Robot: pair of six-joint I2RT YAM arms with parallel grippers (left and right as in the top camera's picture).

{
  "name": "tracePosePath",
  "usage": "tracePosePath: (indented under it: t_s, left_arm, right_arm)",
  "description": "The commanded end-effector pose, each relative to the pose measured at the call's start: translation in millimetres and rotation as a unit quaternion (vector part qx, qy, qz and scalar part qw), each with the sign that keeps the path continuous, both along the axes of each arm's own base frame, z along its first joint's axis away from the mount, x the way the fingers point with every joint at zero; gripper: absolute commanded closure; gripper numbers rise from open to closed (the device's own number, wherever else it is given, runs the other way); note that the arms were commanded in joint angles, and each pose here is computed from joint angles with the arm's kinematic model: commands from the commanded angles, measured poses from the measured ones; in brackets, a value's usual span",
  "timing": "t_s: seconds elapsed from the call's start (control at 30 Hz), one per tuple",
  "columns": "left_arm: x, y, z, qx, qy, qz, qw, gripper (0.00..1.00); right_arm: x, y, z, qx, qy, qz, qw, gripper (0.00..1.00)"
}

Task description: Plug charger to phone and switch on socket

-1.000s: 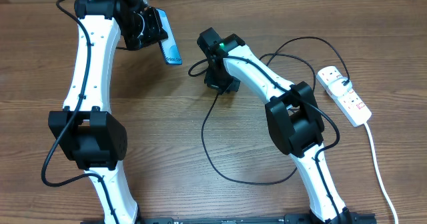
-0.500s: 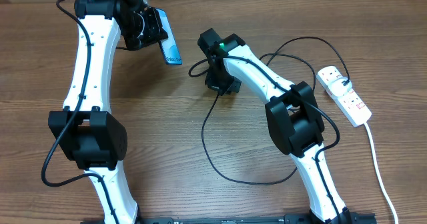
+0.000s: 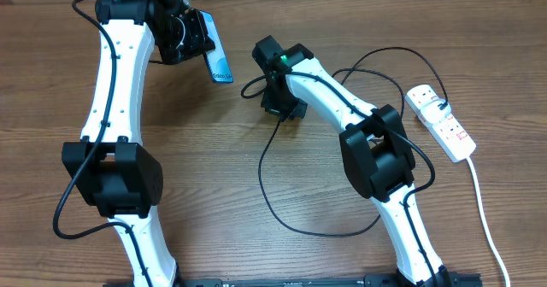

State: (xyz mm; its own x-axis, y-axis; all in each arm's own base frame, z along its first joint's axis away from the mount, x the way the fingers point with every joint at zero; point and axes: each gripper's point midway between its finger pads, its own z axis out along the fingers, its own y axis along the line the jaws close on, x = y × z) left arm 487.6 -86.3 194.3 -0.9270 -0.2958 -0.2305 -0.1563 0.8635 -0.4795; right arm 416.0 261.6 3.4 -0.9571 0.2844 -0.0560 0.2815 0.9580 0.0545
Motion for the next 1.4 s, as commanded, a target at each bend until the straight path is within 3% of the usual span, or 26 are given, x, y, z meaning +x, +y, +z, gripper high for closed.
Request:
tracePosePath:
  t_s: [0.0, 0.23, 0.4, 0.6, 0.73, 0.97, 1.2, 1.37]
  left_arm:
    - [1.0, -3.0, 14.3, -0.009, -0.015, 0.002, 1.0, 0.96]
    - [1.0, -3.1, 14.3, -0.009, -0.015, 0.002, 1.0, 0.96]
    - [0.9, -3.9, 14.7, -0.011, -0.016, 0.001, 1.0, 0.96]
    - [3.4, -30.2, 32.9, -0.077, -0.057, -0.069, 0.993, 0.96]
    - [4.7, -58.0, 61.6, -0.157, -0.114, -0.143, 0.971, 0.96]
    - [6.5, -87.8, 120.2, -0.273, -0.218, -0.236, 0.907, 0.96]
    - [17.2, -91.5, 146.3, -0.297, -0.261, -0.243, 0.886, 0.96]
    - [5.5, -97.7, 160.7, -0.329, -0.274, -0.281, 0.859, 0.96]
  right_arm:
    - [-3.3, -8.8, -15.5, -0.021, 0.01, 0.0, 1.0, 0.87]
    - [-4.1, -9.3, -15.6, -0.022, 0.012, 0.0, 1.0, 0.96]
    - [-5.4, -9.7, -13.6, -0.023, 0.015, 0.0, 1.0, 0.96]
    - [0.9, 4.4, 24.5, 0.012, -0.001, 0.051, 0.999, 0.96]
    - [7.0, 9.6, 72.0, 0.033, -0.036, 0.064, 0.997, 0.96]
    - [2.4, 30.1, 195.4, 0.127, -0.138, 0.144, 0.972, 0.96]
    - [-36.3, 24.3, 266.0, 0.143, -0.185, 0.188, 0.954, 0.96]
    - [-55.6, 31.2, 288.5, 0.152, -0.203, 0.214, 0.943, 0.96]
